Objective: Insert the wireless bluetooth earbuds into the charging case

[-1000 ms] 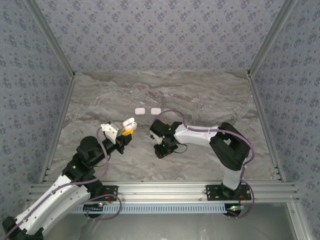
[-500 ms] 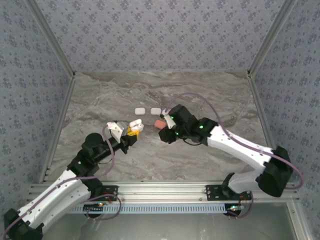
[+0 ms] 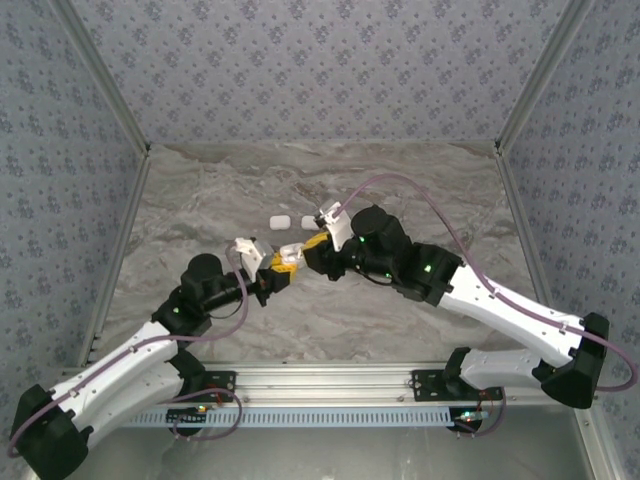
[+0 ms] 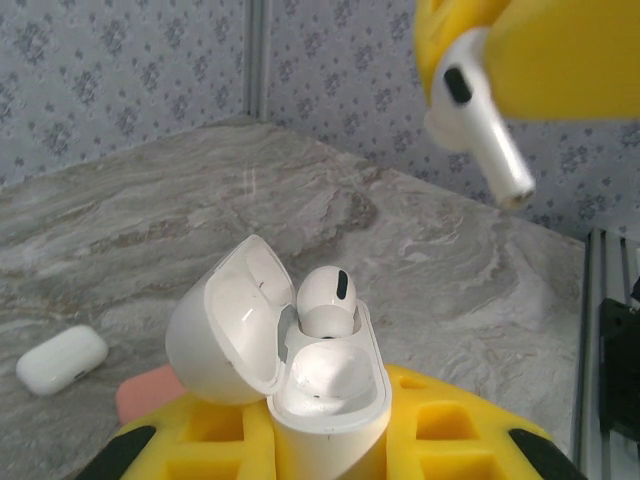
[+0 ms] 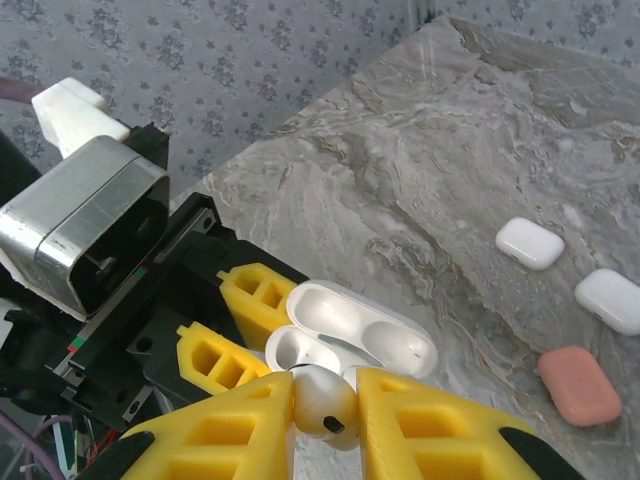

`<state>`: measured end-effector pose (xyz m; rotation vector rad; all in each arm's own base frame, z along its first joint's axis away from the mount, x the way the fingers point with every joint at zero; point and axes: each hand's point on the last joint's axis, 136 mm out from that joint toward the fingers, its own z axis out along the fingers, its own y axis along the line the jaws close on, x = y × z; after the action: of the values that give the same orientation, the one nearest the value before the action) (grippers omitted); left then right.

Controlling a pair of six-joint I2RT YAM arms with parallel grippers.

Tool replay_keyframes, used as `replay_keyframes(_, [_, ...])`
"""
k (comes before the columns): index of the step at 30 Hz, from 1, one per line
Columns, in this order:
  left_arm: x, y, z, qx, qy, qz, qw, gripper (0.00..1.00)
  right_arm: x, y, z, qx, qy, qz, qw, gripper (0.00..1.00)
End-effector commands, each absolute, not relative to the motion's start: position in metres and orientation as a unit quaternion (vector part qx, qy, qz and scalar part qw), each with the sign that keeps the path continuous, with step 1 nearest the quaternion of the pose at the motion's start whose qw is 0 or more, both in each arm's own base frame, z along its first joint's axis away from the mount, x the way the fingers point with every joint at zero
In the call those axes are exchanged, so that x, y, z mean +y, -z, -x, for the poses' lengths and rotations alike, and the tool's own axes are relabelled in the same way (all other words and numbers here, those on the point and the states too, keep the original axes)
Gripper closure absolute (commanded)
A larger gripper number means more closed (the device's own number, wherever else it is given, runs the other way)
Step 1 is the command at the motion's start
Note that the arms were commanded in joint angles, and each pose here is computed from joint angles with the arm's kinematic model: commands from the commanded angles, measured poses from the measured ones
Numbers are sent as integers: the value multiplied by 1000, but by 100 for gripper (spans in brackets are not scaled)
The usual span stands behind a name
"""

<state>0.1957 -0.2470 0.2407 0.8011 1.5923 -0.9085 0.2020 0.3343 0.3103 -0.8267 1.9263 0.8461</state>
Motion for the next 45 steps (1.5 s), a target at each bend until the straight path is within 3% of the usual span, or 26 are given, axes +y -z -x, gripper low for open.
replay_keyframes(1, [-253, -278, -189, 625, 408, -346, 569, 100, 341, -325, -208, 754, -326, 336, 461, 76])
replay_keyframes(34, [-250, -282, -187, 620, 408, -344, 576, 100, 360, -290, -211, 780, -280, 358, 431, 75])
replay_keyframes(45, [-250, -284, -186, 618, 406, -345, 578, 100, 372, -303, -186, 750, -364, 387, 394, 66])
